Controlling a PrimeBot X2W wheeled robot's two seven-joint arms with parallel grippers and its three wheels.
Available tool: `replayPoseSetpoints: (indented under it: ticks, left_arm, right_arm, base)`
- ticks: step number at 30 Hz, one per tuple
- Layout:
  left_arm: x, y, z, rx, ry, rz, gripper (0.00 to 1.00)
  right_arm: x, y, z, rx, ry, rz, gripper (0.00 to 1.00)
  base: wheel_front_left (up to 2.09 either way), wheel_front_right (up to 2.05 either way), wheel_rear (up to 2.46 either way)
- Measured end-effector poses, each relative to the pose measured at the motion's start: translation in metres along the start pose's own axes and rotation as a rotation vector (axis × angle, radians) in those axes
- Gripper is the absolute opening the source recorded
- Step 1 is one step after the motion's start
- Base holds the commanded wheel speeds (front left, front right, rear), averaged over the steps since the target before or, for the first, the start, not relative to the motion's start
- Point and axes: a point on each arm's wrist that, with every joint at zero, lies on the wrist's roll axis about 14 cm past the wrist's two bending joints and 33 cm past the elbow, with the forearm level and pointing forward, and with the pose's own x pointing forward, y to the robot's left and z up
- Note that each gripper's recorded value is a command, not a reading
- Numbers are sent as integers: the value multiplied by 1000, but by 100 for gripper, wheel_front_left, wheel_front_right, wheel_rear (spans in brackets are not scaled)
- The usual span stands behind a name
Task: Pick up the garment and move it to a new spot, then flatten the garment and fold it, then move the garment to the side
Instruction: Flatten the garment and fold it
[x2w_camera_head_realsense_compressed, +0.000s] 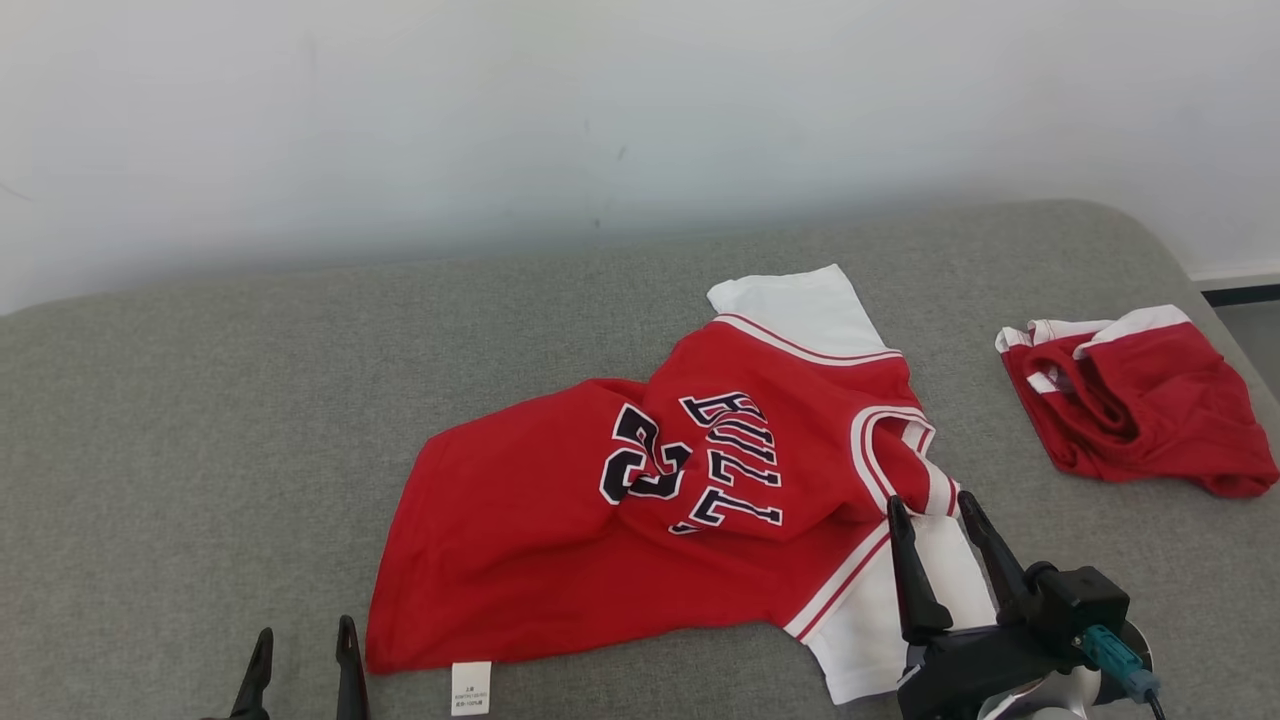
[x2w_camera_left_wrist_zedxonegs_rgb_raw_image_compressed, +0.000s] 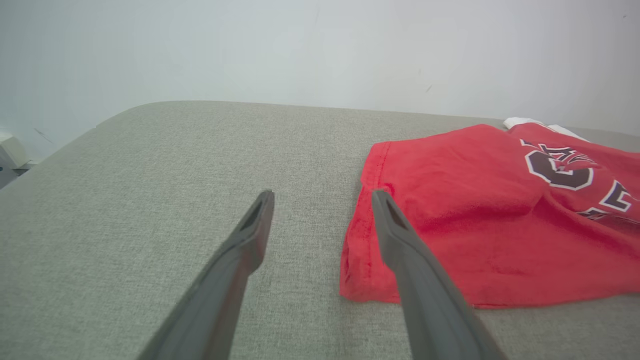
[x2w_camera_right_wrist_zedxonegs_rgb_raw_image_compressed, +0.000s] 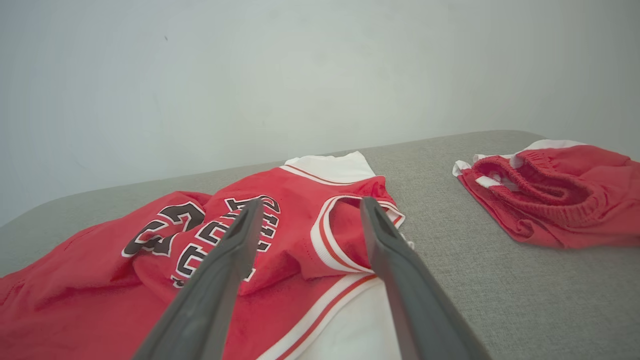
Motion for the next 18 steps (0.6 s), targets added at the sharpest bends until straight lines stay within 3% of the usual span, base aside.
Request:
replayPoseSetpoints:
  ticks: [18]
  left_arm:
    - [-11, 2, 2, 17, -7, -4, 100]
  right_arm:
    - [-11, 8, -12, -2, 34, 11, 100]
  base:
    - [0, 0, 0]
